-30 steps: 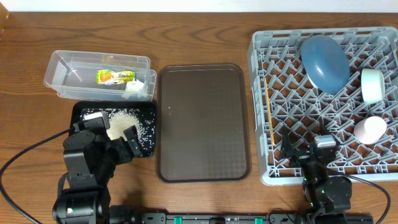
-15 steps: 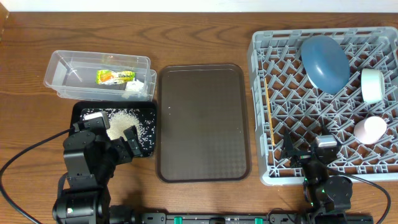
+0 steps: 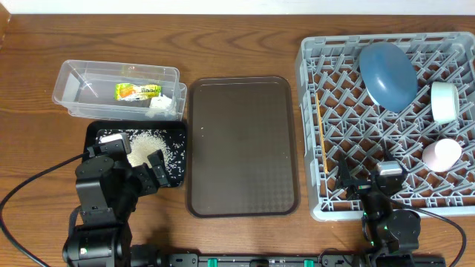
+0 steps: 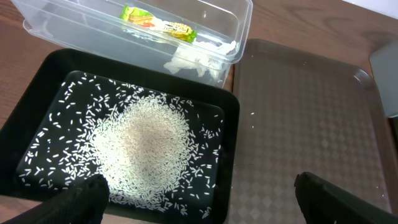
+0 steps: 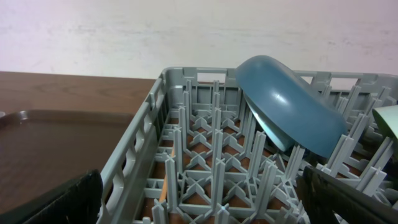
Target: Sort waste into correct bins and load items into the dishwasher rack
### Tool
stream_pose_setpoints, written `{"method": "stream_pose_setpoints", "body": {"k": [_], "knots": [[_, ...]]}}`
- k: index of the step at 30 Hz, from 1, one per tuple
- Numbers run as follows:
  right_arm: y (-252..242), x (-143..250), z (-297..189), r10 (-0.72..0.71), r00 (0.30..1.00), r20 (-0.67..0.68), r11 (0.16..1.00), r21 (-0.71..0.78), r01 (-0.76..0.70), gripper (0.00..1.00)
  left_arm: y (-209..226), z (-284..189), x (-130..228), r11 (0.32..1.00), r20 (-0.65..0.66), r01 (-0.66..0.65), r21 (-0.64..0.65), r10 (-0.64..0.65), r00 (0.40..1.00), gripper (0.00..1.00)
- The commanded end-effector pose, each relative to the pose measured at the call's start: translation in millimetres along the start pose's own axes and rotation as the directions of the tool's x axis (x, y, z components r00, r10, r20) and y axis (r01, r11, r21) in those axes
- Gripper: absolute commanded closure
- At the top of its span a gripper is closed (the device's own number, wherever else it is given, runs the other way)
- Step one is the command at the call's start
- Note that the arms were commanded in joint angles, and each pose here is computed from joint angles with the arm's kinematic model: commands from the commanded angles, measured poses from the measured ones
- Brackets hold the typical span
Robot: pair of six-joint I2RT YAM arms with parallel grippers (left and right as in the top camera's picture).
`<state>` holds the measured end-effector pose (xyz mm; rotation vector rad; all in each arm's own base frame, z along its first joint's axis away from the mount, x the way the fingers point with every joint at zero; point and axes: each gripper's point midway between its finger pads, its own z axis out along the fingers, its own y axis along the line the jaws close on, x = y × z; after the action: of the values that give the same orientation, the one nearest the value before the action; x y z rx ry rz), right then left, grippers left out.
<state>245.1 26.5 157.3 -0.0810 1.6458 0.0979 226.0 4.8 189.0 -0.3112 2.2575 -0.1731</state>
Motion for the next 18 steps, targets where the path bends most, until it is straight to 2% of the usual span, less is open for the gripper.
{"method": "stream_pose_setpoints", "body": {"k": [1,18], "knots": [[-1.1,0.2,-0.3,-0.011,1.000,0.003,1.000,0.005,0.011,0.01,-0.8,-0.4,-0.9,1.000,0.006,-0.011,0.002,0.011,1.000,0.02],[-1.1,0.2,-0.3,-0.011,1.000,0.003,1.000,0.005,0.011,0.01,0.3,-6.5,-1.4,1.000,0.028,-0.014,-0.003,0.014,1.000,0.02]]}}
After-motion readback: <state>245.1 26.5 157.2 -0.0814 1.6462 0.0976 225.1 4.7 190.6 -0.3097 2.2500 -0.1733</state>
